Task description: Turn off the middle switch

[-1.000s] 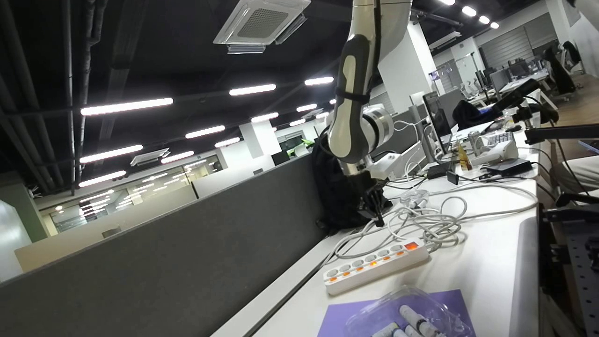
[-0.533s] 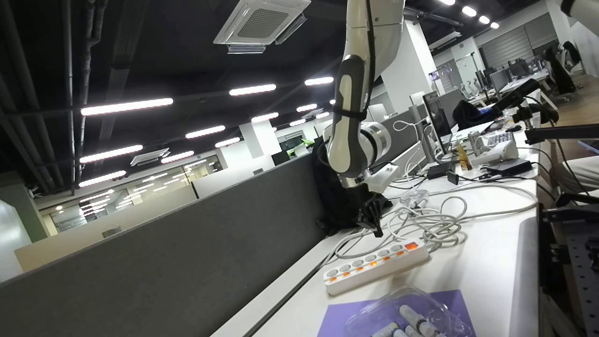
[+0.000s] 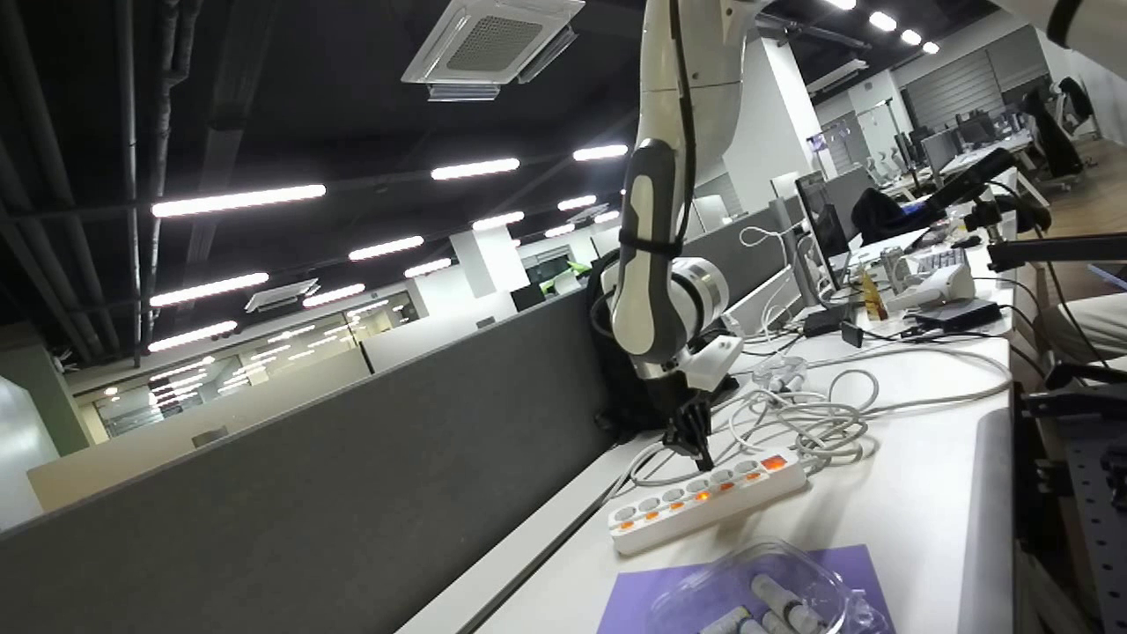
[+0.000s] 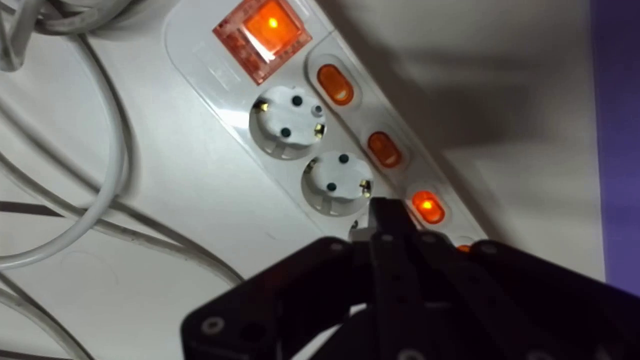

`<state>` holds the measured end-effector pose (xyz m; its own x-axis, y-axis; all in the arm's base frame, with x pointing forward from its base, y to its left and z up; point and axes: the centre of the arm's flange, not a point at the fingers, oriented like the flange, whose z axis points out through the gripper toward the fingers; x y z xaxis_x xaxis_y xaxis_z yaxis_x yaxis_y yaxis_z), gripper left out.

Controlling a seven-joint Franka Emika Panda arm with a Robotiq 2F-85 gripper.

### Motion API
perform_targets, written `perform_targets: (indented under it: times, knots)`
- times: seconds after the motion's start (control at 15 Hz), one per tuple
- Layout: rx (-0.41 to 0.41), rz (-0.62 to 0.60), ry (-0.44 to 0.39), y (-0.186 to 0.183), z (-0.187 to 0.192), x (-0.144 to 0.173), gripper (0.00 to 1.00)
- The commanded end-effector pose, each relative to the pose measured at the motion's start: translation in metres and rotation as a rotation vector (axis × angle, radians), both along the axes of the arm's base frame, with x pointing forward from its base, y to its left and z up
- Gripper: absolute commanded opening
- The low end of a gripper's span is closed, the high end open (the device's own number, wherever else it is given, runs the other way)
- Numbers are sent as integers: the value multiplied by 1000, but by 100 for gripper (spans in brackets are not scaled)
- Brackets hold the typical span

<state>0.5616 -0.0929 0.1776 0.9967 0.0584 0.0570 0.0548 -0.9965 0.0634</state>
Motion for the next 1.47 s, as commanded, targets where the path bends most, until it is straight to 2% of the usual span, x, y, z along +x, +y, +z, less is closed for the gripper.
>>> perform_targets:
  times: [0.0,0.8,1.2,1.4]
  knots:
    - [4,-2,-10,11,-13,12,0]
    - [12,4,19,17,-35,12,0]
    - [-13,-11,45,16,-66,9,0]
    - [5,-16,58,15,-64,11,0]
